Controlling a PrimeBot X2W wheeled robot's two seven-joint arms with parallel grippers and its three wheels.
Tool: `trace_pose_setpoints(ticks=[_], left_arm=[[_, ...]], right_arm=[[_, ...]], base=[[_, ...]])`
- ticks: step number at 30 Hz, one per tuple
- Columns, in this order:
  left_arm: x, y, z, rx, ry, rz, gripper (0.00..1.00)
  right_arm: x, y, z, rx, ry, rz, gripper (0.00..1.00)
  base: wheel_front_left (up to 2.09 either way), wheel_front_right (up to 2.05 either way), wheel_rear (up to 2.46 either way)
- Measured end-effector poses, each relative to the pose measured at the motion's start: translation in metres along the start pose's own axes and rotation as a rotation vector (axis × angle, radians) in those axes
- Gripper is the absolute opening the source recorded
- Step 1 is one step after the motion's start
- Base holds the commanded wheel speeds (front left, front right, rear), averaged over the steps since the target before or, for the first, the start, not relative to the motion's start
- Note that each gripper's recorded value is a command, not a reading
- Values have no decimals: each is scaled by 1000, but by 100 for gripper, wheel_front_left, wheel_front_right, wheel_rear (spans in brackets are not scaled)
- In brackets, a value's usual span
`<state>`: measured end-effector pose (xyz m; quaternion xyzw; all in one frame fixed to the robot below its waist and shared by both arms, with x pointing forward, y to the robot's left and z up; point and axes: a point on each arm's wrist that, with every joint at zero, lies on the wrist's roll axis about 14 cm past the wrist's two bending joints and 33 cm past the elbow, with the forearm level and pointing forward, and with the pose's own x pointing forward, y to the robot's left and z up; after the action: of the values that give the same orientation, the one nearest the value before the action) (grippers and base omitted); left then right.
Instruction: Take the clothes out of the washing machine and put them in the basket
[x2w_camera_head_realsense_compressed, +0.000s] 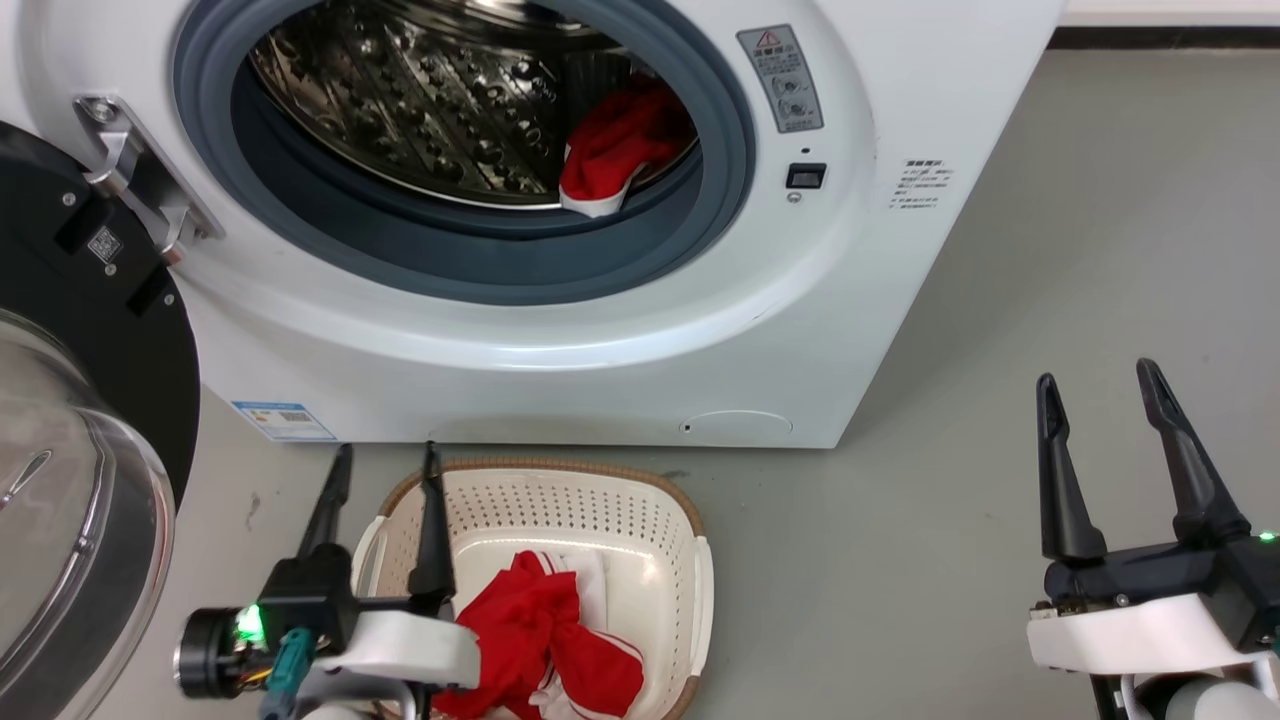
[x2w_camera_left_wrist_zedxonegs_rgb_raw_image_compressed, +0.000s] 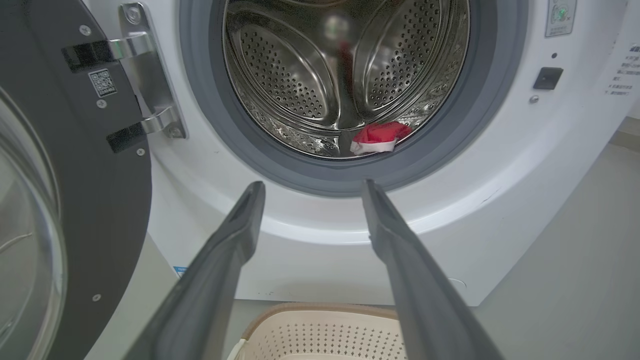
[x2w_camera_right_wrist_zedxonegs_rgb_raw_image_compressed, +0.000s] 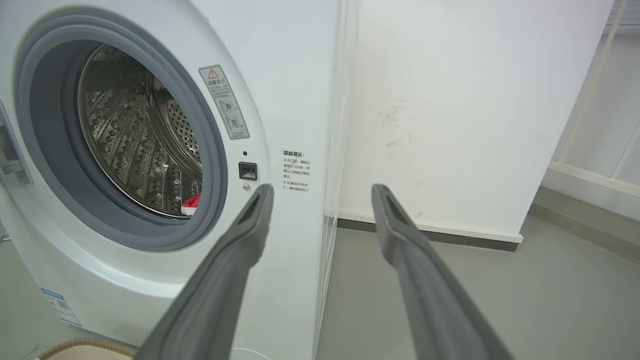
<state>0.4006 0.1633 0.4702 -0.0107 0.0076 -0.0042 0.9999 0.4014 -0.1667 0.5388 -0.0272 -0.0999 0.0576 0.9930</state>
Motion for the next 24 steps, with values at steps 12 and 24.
trace_pose_setpoints(ticks=[12, 24], left_arm=[[8, -7, 2, 26, -7, -52, 100], [123, -32, 6, 89, -25, -206, 100]], right_arm=[[-12, -5, 7, 9, -7, -20, 100], [14, -13, -7, -2, 2, -33, 100]], base=[[0, 0, 0], [0, 0, 0]])
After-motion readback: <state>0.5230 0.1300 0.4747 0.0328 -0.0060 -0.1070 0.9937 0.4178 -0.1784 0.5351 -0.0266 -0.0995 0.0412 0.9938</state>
